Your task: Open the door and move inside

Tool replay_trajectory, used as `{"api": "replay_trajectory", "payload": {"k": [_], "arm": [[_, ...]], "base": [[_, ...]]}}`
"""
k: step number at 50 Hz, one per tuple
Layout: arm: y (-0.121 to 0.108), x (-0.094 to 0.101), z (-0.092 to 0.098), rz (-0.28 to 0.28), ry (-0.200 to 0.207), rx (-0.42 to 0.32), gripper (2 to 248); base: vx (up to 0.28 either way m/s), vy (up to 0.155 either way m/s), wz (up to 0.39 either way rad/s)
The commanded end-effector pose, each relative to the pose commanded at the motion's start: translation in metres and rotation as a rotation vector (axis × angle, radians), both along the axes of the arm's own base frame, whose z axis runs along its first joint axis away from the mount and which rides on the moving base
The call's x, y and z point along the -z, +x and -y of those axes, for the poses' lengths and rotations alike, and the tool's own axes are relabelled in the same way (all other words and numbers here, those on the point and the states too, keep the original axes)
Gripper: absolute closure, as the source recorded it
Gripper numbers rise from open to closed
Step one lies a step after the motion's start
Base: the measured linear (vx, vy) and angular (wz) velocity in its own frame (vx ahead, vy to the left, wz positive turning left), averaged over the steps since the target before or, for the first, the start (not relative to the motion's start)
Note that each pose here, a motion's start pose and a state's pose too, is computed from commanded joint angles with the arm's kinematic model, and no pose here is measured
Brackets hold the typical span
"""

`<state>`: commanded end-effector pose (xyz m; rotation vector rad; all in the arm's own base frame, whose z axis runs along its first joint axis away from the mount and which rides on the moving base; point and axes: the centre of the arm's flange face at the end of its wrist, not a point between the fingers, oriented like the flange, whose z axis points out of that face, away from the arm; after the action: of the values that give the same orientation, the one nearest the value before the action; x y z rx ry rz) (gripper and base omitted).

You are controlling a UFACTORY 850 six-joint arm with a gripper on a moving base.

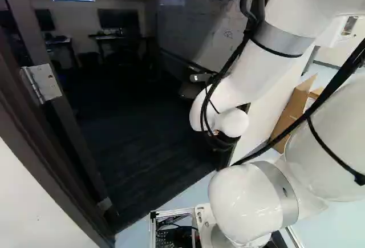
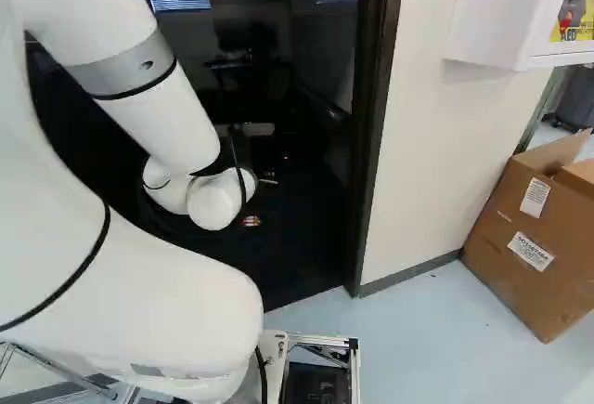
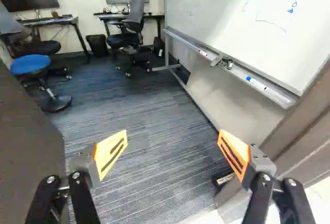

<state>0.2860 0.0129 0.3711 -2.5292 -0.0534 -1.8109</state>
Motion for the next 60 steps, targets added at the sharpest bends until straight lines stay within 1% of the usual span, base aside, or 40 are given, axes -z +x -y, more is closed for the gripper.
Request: {"api": "replay_trajectory", "payload": {"k": [11,22,60], "arm": [[-0.01,0.003,0.008,-0.002,-0.003,0.029,3],[-0.015,0.005,0.012,-0.003,-0.005,0.043,3],[-0.016,0.005,0.013,-0.004,-0.005,0.046,3]], "base": [[0.0,0.0,0.0],[0.0,0.0,0.0],[0.0,0.0,0.0]]}}
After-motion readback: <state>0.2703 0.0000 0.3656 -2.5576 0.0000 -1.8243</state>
